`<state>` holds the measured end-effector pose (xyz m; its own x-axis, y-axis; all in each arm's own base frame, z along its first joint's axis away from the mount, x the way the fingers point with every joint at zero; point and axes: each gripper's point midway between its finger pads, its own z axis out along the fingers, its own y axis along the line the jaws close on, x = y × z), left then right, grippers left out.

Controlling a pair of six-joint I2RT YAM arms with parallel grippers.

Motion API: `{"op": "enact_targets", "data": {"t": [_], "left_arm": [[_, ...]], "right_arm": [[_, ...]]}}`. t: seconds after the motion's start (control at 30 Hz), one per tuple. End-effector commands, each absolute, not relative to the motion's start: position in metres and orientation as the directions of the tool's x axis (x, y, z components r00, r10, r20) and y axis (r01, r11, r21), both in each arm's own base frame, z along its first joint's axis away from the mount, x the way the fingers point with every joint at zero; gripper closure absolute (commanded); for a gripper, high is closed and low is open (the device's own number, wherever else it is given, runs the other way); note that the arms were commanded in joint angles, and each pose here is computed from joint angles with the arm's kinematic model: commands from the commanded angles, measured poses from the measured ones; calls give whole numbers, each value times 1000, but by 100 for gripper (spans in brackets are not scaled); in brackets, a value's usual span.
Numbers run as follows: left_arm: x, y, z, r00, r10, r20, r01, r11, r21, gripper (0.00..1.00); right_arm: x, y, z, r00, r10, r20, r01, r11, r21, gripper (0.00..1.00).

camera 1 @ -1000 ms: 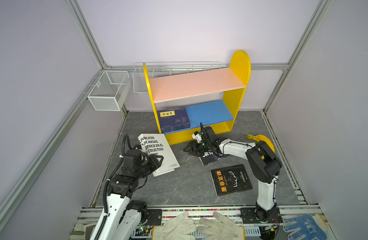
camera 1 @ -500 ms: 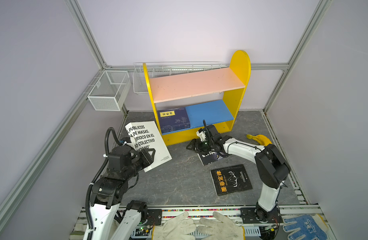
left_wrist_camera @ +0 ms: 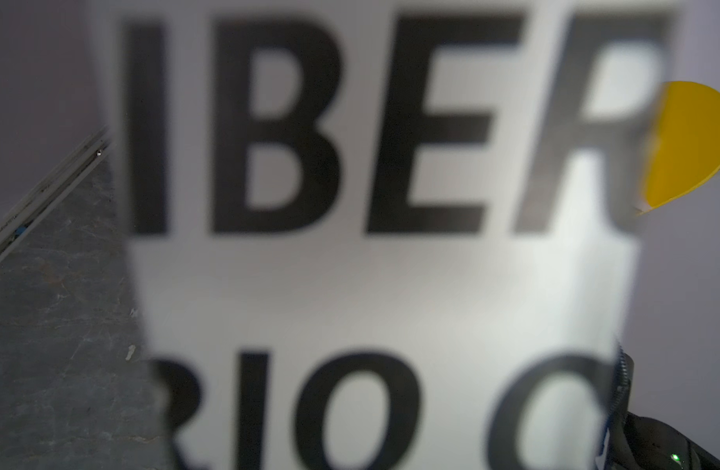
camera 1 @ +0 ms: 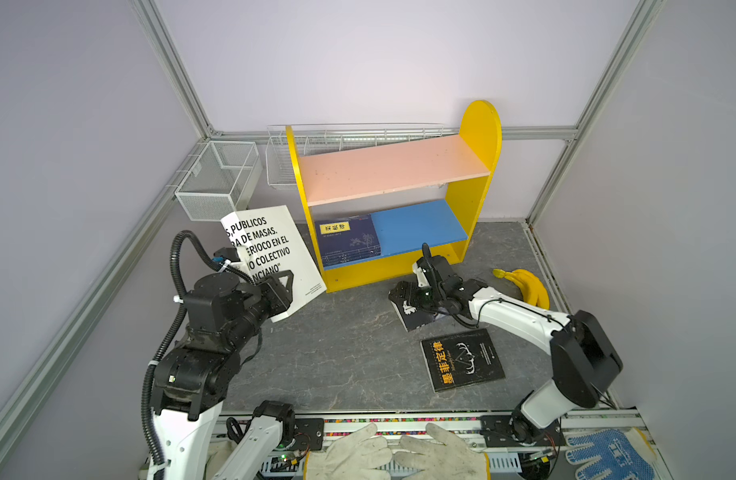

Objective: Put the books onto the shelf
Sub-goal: 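Raise the white book with the left gripper while the right rises beside it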

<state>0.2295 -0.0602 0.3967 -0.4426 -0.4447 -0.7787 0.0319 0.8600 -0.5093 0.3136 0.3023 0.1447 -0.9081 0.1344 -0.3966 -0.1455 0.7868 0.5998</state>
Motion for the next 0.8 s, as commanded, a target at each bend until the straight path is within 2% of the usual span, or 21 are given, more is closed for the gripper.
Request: {"op": "enact_targets", "data": {"t": [0.0,0.3,0.43,0.57,0.77], "left_arm": [[234,-64,444,-355,-399,-846,128,875,-467,68],[231,-78,559,-128,-380,-916,338,852,-400,68],[245,-92,596,-43,-386,-921,423,829,-367,68],[267,-102,620,57,-367,-928,439,844,-307,68],[315,-119,627,154,-324,-934,382,891,-246,68]], "right_arm": [[318,285,178,-835,126,-536,-214,822,528,6],[324,291,272,-696,115,-709,-390,768,507,2],[335,296,332,-567,131,-813,-489,741,461,0],[346,295,399,-396,161,-904,-560,738,377,2],[368,293,479,-177,218,-960,-585,761,281,3]]}}
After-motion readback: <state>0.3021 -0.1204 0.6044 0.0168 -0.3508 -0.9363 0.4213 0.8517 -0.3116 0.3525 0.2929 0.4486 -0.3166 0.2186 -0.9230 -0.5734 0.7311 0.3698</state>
